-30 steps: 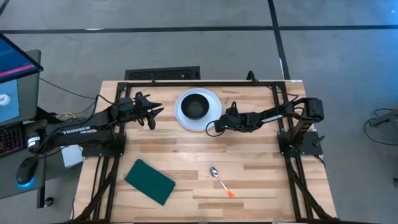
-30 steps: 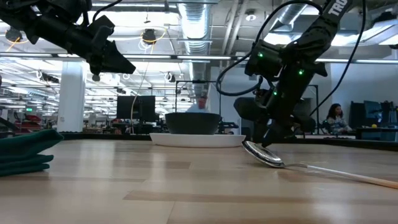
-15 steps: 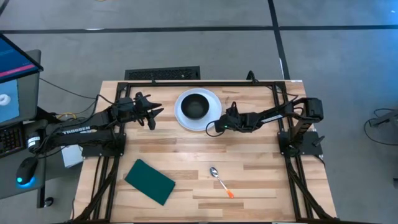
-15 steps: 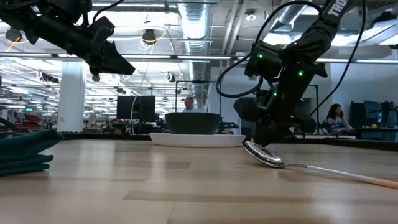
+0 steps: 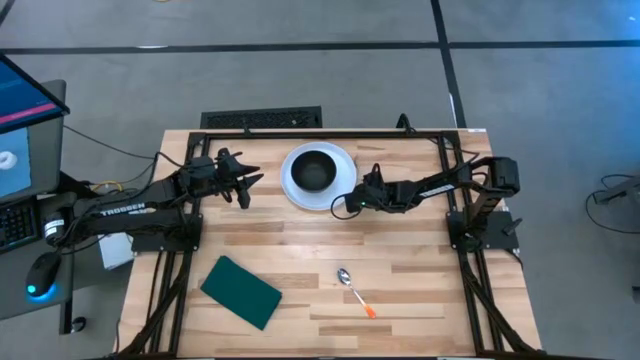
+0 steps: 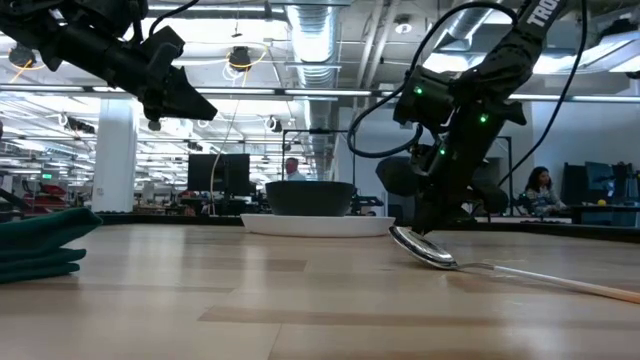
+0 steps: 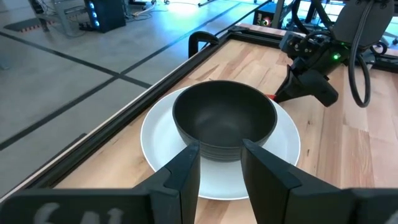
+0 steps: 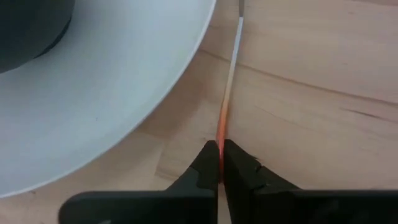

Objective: Set table place
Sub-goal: Place the fork into the black bowl

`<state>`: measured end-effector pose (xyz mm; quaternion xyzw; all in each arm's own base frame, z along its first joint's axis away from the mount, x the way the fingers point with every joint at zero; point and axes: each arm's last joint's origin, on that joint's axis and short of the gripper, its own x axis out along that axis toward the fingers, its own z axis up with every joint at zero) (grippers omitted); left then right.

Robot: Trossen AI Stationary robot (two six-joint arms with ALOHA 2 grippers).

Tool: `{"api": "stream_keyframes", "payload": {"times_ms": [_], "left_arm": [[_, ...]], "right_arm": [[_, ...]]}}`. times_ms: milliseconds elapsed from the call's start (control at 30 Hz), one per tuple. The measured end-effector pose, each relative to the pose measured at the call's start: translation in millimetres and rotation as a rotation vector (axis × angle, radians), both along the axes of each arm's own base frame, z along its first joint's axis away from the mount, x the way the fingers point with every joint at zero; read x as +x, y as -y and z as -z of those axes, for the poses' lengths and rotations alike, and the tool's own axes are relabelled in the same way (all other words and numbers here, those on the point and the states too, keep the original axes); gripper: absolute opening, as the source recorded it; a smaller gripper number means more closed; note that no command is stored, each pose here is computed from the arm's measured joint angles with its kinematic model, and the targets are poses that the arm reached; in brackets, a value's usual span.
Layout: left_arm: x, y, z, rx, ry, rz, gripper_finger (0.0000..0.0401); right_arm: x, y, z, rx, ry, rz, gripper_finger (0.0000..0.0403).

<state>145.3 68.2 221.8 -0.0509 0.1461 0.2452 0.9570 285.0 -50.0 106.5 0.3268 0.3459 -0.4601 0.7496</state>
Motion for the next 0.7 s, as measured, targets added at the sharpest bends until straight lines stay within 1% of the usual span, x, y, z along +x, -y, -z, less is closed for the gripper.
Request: {"api": "stream_keyframes", "payload": {"times_ms": [167,367,433,700], "left_arm": [[0.0,0.0,0.0,0.000,0.000,-0.001,0.0106],[0.0,0.0,0.1,0.000,-0.001,0.000,0.0106],[0.0,-0.1,0.1,0.000,-0.001,-0.001,0.0106],[0.0,0.0,0.1,0.011,-0.007,0.004,0.0106]], "right_arm": [[0.1,-0.2,-0.1,0.001,0.002,0.002,0.0027],[-0.2,-0.3,-0.1,0.018,0.018,0.040,0.0033],[-0.8,-0.4,-0.1,0.020,0.008,0.041,0.0027],[-2.9,-0.2,0.6,0.018,-0.032,0.021,0.0027]]}}
